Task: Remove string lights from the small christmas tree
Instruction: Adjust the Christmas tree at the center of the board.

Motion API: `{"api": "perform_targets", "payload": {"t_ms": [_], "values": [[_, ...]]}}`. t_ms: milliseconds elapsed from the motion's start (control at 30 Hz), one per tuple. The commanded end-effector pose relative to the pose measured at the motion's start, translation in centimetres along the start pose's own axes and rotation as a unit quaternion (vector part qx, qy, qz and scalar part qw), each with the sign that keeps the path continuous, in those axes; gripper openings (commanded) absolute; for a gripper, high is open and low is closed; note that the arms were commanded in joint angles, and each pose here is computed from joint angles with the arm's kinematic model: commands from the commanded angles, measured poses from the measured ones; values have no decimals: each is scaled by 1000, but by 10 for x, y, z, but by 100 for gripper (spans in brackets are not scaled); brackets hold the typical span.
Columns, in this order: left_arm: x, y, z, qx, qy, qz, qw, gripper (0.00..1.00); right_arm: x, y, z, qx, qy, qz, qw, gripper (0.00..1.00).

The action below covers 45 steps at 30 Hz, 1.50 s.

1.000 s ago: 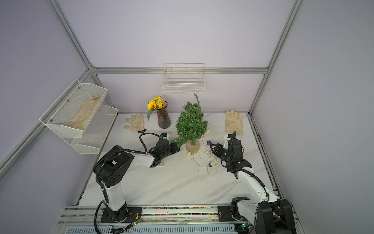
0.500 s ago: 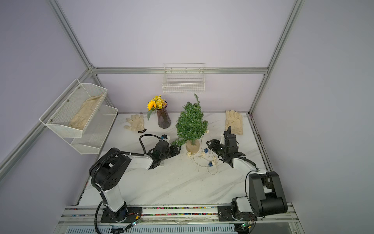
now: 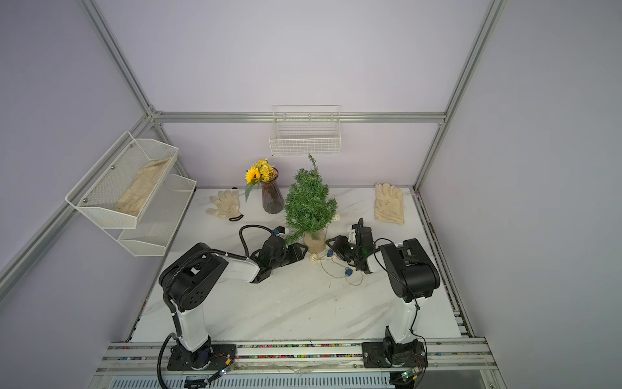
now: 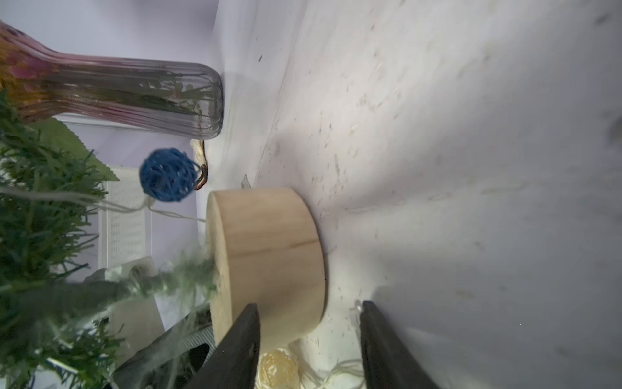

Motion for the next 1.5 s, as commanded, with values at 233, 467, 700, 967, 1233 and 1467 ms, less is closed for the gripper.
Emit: {"api": "perform_targets", "payload": {"t_ms": [233,467,700,967,1233,1467], "values": [[35,2,-2,-20,-29,14,999,56,13,25,0,42,-22,23,999,50],[41,2,-4,-35,-24,15,999,56,29,35,-17,56,-18,41,997,53],[45,-3,-12,-41,-15,0,999,56,29,22,-40,70,6,23,997,46],[60,13,-21,-52,-7,30,998,55,-12,41,-44,78,17,21,997,22],[80,39,-11,-57,-1,50,997,53,-46,46,-56,87,33,9,996,16],[77,34,-6,-69,5,49,996,53,-41,48,-75,92,54,26,994,16]]}}
Point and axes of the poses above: each gripper's point midway between its finger pads, its own z axis back along the fingers, its own y axis along the line the jaws close on, x = y × z, the point moved 8 cm from there along z, back along the fingers, and after that the axes turned 2 degrees about -z, right-handed, at the moved point
